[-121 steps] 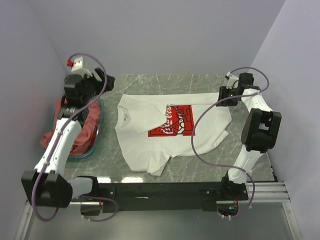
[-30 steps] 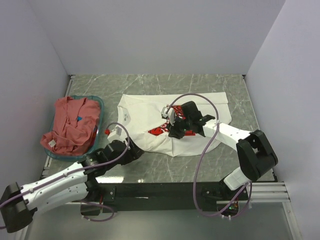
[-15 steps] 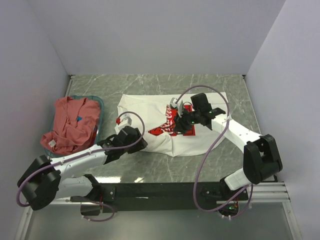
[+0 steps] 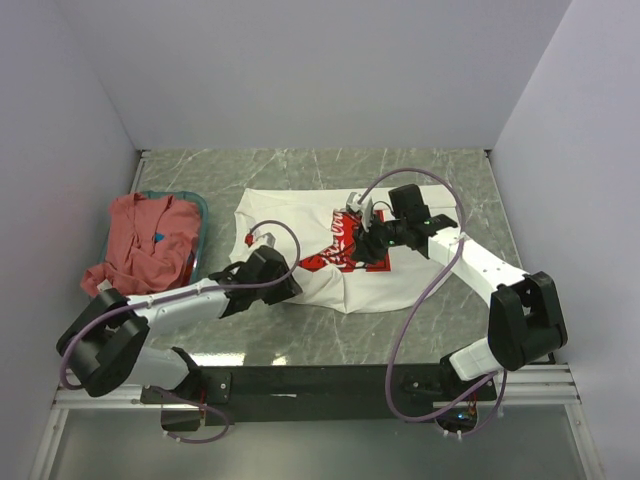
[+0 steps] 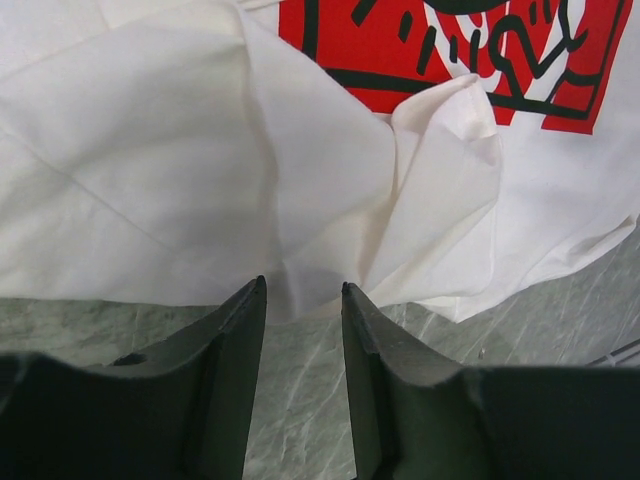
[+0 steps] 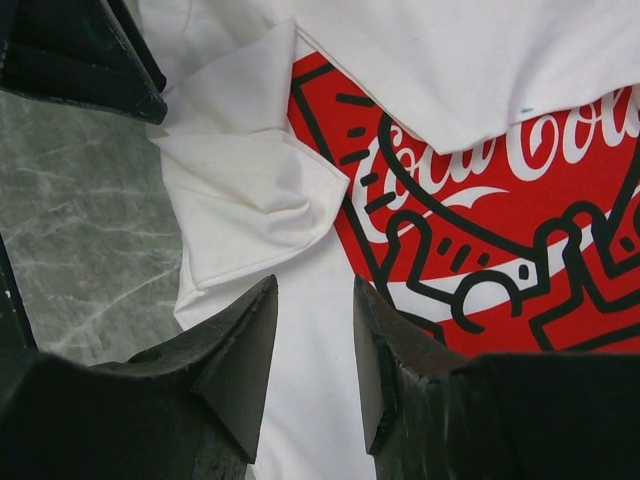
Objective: Fold and stack the t-shirts
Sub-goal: Fold the tshirt
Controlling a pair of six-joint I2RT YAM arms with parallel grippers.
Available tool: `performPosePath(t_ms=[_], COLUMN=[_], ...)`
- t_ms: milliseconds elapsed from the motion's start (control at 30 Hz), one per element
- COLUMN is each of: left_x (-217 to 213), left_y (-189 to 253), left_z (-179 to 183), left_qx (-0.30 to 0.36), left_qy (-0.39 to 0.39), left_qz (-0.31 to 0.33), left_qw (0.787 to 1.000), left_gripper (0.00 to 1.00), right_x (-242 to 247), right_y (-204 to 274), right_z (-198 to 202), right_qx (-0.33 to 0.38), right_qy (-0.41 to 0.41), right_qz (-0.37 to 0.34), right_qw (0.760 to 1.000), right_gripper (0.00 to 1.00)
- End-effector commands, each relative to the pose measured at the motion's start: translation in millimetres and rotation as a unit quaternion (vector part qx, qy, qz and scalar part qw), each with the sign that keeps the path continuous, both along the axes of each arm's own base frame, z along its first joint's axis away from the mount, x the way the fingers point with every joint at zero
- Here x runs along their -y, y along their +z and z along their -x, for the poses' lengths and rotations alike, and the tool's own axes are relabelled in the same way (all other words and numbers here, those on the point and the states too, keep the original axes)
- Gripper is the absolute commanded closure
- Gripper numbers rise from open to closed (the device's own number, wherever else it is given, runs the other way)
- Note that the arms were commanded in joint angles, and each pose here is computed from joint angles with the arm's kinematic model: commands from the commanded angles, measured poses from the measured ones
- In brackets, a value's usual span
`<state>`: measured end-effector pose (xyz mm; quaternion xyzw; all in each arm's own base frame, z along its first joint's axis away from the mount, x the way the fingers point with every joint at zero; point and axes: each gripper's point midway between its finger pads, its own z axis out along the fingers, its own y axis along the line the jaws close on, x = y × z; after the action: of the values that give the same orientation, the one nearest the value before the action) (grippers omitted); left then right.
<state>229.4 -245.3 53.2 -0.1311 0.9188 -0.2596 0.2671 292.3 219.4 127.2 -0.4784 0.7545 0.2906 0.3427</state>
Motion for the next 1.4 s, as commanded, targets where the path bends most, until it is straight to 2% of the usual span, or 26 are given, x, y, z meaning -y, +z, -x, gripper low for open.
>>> performPosePath(t_ms=[0,167,267,300,467,533,600,833,1000,1133,1367], left_x=[16.6,14.8,13.8,14.3,14.4,13.4,11.5,-2.4,-13.6,-8.2,-17.1], left_y=[14.4,5.8,5.5,6.5,14.5,18.2,27.4,69.4,83.5,106.2,118.2], left_z=[-11.1,-11.5,-12.8,-13.0,-16.7,-17.7,-18.8,-24.6,-31.0,-29.7,-34.7], left_qx=[0.016,0.005,0.007,0.009,0.021,0.026,0.038,0.079,0.080,0.089,0.083], left_qy=[-0.013,-0.009,-0.006,-0.007,-0.003,-0.001,0.003,0.028,0.039,0.019,0.024], left_qz=[0.024,0.012,0.009,0.009,0.015,0.018,0.023,0.074,0.130,0.179,0.213], left_qw=[0.999,1.000,1.000,1.000,1.000,1.000,0.999,0.994,0.988,0.980,0.973], left_gripper=[0.58,0.63,0.70,0.76,0.87,0.96,0.99,1.00,1.00,1.00,1.00], right_x=[-0.3,1.5,2.8,3.0,4.5,4.9,5.6,7.1,11.1,13.8,12.6], right_y=[22.8,25.9,26.3,26.2,28.9,31.9,33.3,35.5,39.0,40.0,38.4], right_z=[-2.6,-2.4,-2.4,-2.3,-0.6,-0.1,1.1,4.5,8.7,19.8,33.0], right_qx=[0.026,0.026,0.026,0.026,0.029,0.036,0.041,0.050,0.070,0.089,0.103], right_qy=[0.004,0.002,0.002,0.003,0.006,0.008,0.011,0.024,0.041,0.075,0.110], right_qz=[-0.019,-0.024,-0.025,-0.025,-0.026,-0.027,-0.026,-0.023,-0.011,-0.006,-0.012], right_qw=[0.999,0.999,0.999,0.999,0.999,0.999,0.999,0.998,0.997,0.993,0.988], right_gripper=[0.57,0.57,0.57,0.57,0.57,0.57,0.57,0.57,0.57,0.56,0.55])
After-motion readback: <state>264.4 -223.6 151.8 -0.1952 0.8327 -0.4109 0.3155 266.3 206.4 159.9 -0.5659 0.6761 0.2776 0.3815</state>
